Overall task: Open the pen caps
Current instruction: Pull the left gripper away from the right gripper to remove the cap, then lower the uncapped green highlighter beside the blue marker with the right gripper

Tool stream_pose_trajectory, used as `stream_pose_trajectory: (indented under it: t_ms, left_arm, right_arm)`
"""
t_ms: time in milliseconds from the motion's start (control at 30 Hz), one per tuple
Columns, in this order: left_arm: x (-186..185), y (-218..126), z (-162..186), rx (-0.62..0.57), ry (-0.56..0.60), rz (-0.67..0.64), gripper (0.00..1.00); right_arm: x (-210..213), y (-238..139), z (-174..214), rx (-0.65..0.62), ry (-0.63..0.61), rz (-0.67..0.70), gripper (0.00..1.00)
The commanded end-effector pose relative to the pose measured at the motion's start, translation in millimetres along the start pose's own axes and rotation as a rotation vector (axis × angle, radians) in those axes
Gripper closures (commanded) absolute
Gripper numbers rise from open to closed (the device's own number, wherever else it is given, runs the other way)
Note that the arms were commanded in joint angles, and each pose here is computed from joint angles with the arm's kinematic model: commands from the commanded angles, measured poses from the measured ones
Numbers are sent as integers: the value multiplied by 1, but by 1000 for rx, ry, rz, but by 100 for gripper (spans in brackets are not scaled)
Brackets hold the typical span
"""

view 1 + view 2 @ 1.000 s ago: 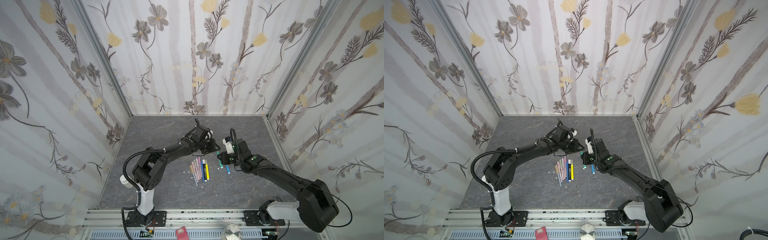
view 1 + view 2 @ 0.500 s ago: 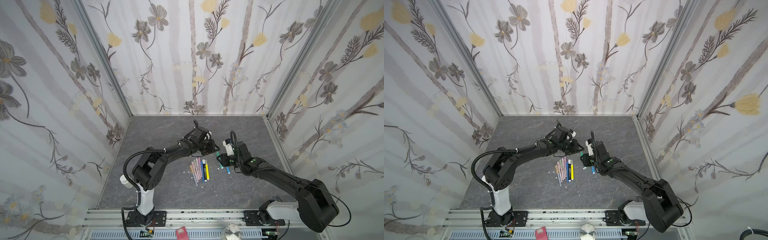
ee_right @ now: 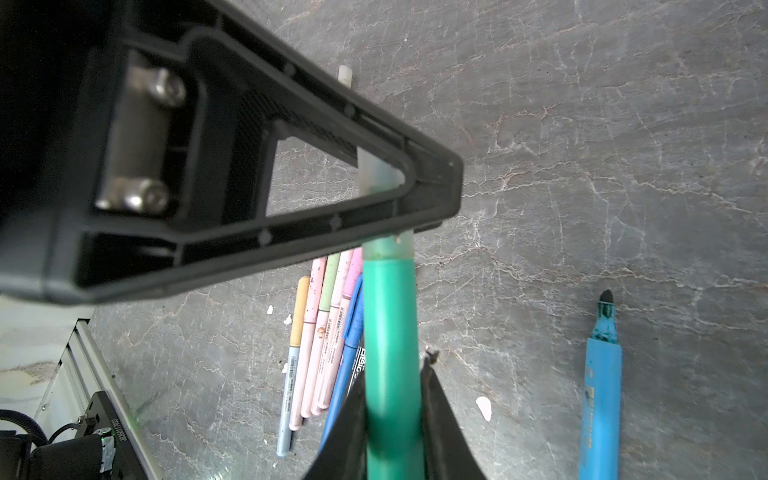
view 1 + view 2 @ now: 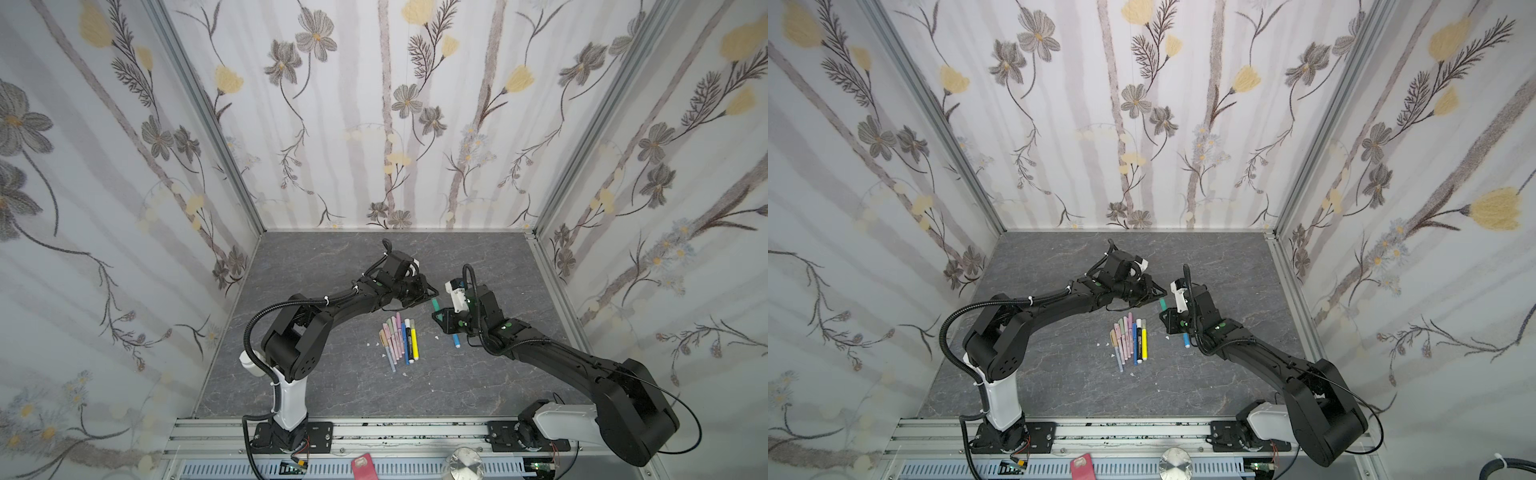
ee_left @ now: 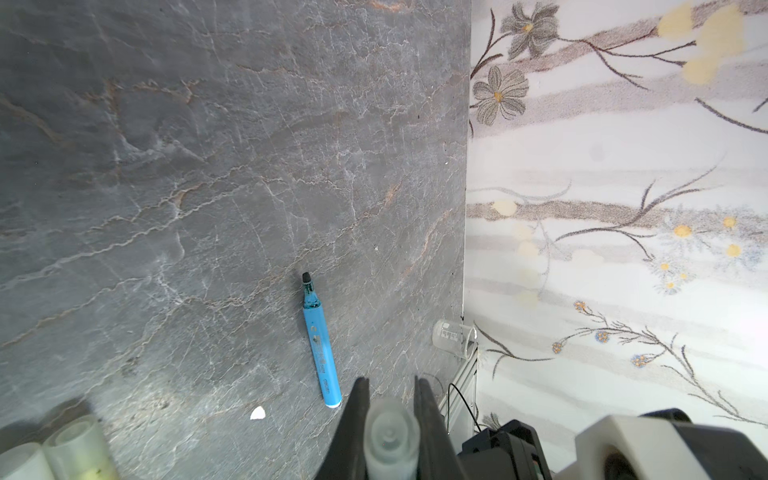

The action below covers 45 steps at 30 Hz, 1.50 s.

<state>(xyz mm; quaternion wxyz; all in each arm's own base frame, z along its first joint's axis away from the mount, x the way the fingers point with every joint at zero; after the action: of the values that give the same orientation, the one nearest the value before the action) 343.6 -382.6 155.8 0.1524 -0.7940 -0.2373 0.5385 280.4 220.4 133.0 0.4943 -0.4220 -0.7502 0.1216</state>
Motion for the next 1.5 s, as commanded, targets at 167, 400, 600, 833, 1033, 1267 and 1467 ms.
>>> stream_pose_trajectory:
  t_ms: [167,400,600,833,1033,1267,1467]
  left_arm:
    - [-2,3,0,1,0,19,100]
    - [-2,3,0,2,3,21,100]
    - [0,4,1,4,6,15,100]
    - [19,8,-6,-8,23,-65,100]
    - [43,11,-26,-49,24,-152,100]
    - [58,10,-47,-79,8,-174,100]
    - [68,-1,-60,-98,2,-192,100]
  right_arm:
    - [14,3,-13,-32,-28,-53,80]
    - [15,9,-15,-20,-35,-50,79]
    - [16,11,-17,-22,-41,-50,90]
    - [11,8,-9,-6,-29,-35,100]
    - [8,2,8,4,-18,-14,100]
    - [6,-6,24,-6,-1,1,100]
    - [-2,-11,32,-8,6,23,100]
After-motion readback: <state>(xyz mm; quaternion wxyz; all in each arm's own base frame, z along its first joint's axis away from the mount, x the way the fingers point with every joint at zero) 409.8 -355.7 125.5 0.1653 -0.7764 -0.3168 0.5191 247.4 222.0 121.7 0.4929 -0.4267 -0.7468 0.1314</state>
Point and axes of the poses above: each gripper's point midway between its finger pads, its own y axis out along the fingers, its own x axis along the line the jaws close on, z = x × y, the point moved 2 cm from there along -y, back along the fingers, and after that the axes turned 15 degrees about y, right-handed, at the moved point
